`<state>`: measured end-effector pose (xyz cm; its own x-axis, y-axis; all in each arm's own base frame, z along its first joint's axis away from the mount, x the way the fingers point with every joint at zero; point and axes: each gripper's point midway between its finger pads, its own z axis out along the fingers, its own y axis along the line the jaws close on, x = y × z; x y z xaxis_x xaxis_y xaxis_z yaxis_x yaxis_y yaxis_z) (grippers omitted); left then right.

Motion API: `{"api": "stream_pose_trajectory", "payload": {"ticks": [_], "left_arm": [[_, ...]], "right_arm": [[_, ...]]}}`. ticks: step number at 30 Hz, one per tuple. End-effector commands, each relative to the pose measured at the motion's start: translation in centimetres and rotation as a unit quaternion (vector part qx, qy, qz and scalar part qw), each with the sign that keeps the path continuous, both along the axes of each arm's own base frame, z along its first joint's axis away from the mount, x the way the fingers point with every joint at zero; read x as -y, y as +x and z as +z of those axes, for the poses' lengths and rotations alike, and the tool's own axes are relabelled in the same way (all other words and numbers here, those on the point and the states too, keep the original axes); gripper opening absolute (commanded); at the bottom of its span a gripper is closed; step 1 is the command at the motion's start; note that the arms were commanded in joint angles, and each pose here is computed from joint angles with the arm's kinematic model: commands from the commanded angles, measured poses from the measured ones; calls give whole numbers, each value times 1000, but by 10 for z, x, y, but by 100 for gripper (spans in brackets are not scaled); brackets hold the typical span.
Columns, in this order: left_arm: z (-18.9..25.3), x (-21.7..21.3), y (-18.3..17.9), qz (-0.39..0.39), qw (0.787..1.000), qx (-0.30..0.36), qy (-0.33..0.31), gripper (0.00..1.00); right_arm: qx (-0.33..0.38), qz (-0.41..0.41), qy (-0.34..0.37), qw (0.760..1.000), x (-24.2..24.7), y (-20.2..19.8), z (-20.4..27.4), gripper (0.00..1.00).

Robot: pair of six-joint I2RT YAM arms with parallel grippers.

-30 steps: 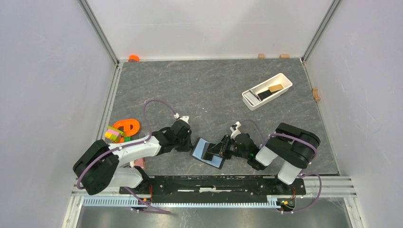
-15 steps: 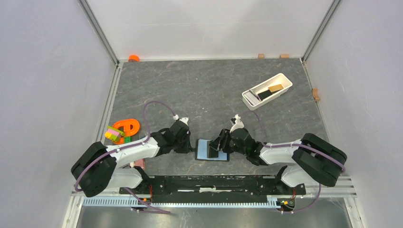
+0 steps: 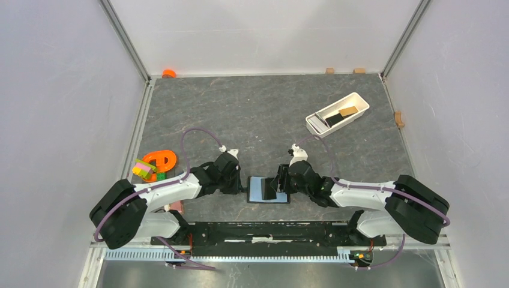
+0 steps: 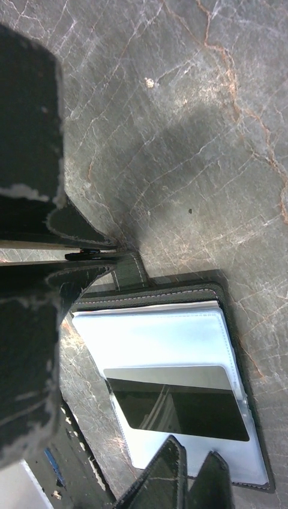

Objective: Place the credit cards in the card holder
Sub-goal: Insert the credit card into the card holder.

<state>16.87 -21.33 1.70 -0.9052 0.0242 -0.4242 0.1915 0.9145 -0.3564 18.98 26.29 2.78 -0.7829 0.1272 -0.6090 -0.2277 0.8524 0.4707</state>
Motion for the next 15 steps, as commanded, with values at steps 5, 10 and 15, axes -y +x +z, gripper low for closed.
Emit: {"api": "stream_pose_trajectory", "payload": {"ticks": [5,10,15], "left_arm": [[-1,0,-7,-12,1000,-8,-8,2],[-1,-1,-9,-11,1000,-9,-9,2],[-1,0,-10,-13,1000,-10,-12,2]], "right_arm": [[-25,42,4,999,-19,-19,0,49],[-28,54,9,998,-29,-25,1,47],[-21,62,21,998,-43,-25,9,45]]}}
